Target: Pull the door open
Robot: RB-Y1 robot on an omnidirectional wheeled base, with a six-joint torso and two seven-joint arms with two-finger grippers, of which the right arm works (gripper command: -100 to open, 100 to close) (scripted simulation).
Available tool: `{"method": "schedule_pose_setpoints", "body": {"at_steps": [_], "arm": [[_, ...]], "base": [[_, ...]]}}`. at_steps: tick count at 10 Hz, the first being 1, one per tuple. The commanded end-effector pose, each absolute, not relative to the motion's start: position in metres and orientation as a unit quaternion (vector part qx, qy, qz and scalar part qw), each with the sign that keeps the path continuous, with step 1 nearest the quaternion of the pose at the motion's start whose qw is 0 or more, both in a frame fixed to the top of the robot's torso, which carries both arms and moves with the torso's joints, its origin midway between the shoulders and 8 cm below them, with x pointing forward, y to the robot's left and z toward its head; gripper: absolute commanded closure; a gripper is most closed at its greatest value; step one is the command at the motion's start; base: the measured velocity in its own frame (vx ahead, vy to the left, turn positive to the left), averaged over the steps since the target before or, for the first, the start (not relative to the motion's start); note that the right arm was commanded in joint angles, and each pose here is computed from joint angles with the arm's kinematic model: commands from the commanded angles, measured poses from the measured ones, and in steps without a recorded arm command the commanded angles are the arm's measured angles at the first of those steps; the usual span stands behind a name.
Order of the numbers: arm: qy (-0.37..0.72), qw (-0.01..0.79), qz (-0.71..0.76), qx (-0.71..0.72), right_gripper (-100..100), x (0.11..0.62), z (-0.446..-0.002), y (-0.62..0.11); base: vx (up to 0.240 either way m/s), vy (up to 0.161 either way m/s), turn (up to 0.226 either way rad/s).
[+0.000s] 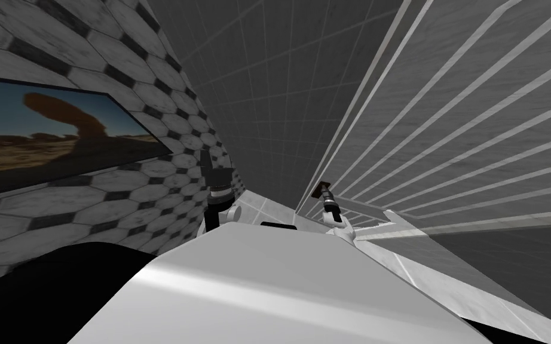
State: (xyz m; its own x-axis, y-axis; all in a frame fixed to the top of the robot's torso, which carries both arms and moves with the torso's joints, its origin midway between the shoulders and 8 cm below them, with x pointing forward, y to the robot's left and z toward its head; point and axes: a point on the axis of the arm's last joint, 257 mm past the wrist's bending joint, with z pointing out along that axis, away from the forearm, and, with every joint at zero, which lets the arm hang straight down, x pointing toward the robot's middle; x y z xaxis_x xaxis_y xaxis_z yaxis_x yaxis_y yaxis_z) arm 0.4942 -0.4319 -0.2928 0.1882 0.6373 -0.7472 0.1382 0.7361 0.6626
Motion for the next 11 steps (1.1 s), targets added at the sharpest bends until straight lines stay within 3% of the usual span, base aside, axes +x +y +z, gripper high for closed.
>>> {"method": "schedule_pose_setpoints", "body": {"at_steps": [1,11], "arm": [[0.603,0.701,0.188,0.332,100,0.492,-0.291,-0.437],[0.492,0.666,0.306,0.470,100,0.481,-0.285,-0.468]], "base": [[-0.047,-0.026,0.066],[-0.066,-0.033,0.120]]}}
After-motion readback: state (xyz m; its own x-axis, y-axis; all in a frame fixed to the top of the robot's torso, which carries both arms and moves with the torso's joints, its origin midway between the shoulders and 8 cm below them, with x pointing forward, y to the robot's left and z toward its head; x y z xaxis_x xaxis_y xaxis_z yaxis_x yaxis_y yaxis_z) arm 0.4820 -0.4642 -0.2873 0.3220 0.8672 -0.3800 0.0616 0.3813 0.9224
